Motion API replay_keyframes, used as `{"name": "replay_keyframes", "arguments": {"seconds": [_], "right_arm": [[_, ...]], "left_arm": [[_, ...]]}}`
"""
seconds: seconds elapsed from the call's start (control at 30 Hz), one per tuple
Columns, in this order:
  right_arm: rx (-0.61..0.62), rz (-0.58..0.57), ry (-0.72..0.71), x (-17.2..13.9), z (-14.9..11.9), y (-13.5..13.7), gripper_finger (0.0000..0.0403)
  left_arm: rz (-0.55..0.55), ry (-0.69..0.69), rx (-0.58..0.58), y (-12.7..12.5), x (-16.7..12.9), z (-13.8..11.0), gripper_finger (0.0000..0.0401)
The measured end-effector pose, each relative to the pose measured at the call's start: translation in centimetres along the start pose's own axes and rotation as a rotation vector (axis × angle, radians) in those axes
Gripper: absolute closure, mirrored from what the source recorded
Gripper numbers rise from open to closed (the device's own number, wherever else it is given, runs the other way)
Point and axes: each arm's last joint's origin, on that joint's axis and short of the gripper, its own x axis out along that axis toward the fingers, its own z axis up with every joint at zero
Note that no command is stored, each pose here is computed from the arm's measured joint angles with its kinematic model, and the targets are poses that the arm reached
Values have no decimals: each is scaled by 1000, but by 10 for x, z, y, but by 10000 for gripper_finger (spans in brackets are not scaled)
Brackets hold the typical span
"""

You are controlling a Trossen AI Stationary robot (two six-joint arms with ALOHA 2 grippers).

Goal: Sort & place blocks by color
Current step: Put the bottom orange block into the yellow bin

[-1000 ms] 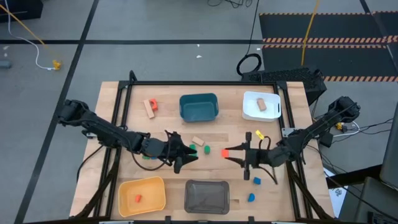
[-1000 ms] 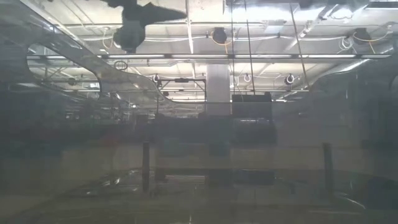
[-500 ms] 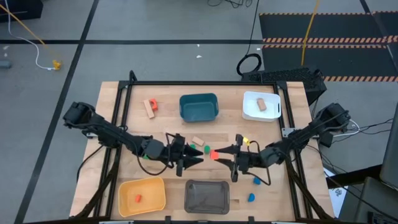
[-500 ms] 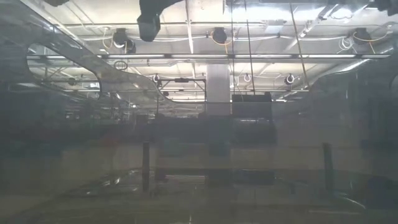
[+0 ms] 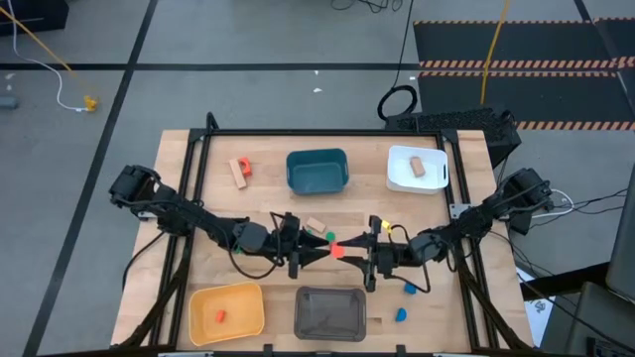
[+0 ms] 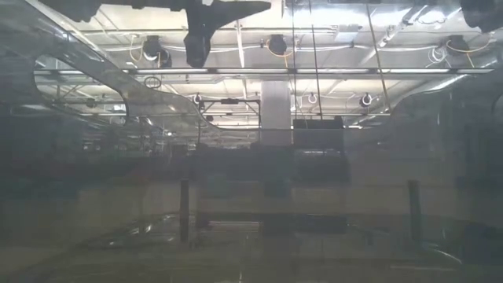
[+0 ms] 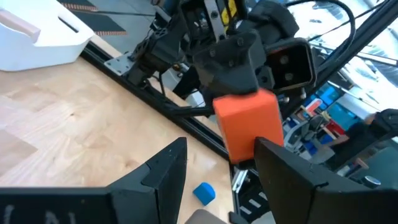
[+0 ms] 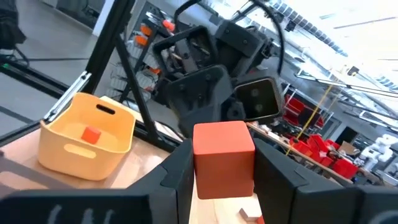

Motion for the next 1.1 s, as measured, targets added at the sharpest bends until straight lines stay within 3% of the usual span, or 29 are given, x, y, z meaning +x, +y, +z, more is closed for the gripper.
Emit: {"name": "replay_keyframes", "arguments": {"seconds": [0.37, 0.8, 1.1], "right_arm": [[-10, 15, 15, 0, -2, 1, 289], [-10, 13, 12, 2, -4, -3, 289], [-44, 1, 48, 6, -10, -9, 289]], "left_arm": [[-103, 19, 24, -5, 0, 3, 206], [-79, 11, -22, 1, 2, 6, 88], [-39, -10, -127, 9, 4, 12, 82]]}}
